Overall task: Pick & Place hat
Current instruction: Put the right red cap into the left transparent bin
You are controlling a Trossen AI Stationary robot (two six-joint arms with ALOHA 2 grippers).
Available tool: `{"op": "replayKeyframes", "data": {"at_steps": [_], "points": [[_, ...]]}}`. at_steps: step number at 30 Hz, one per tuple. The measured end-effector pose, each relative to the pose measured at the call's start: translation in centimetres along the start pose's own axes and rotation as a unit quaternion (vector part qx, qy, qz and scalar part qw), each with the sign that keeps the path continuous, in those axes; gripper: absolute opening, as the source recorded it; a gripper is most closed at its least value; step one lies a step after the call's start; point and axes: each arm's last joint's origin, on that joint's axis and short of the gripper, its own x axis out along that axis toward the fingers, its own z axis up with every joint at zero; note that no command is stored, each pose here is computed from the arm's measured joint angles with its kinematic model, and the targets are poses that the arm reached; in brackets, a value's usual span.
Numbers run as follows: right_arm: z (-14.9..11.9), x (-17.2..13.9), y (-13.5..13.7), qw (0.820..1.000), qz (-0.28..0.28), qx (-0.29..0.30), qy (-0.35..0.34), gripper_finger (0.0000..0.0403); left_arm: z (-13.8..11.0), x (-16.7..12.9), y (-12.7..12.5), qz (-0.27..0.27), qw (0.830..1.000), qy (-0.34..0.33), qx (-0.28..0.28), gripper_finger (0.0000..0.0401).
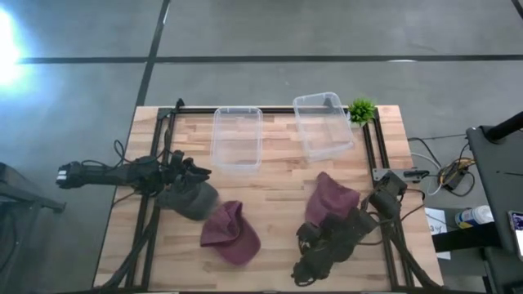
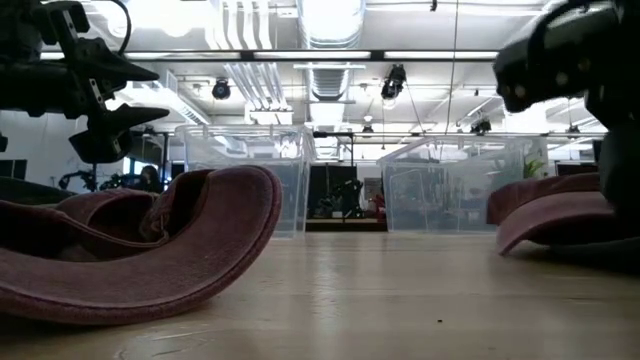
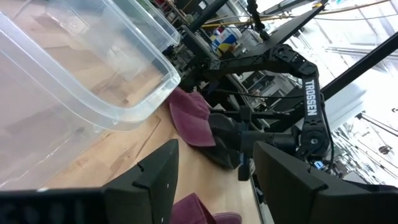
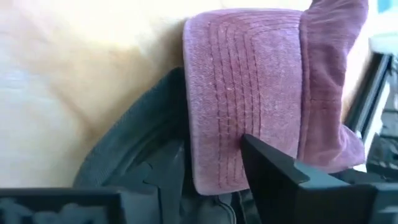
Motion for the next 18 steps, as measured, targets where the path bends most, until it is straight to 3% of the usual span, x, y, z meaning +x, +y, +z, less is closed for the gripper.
{"op": "replayKeyframes", "data": {"at_steps": [11, 18], "points": [[0.3, 1.4, -1.6, 0.999, -0.028, 0.011, 0.020, 0.0030, -0.1, 0.0, 0.1, 0.004, 1.000, 0.004, 0.000, 0.0202], [1.0, -1.7, -4.7, 0.988, 0.038, 0.150, 0.006, 0.0008, -0.2, 0.1, 0.2, 0.012, 1.000, 0.011, 0.000, 0.0202]]}}
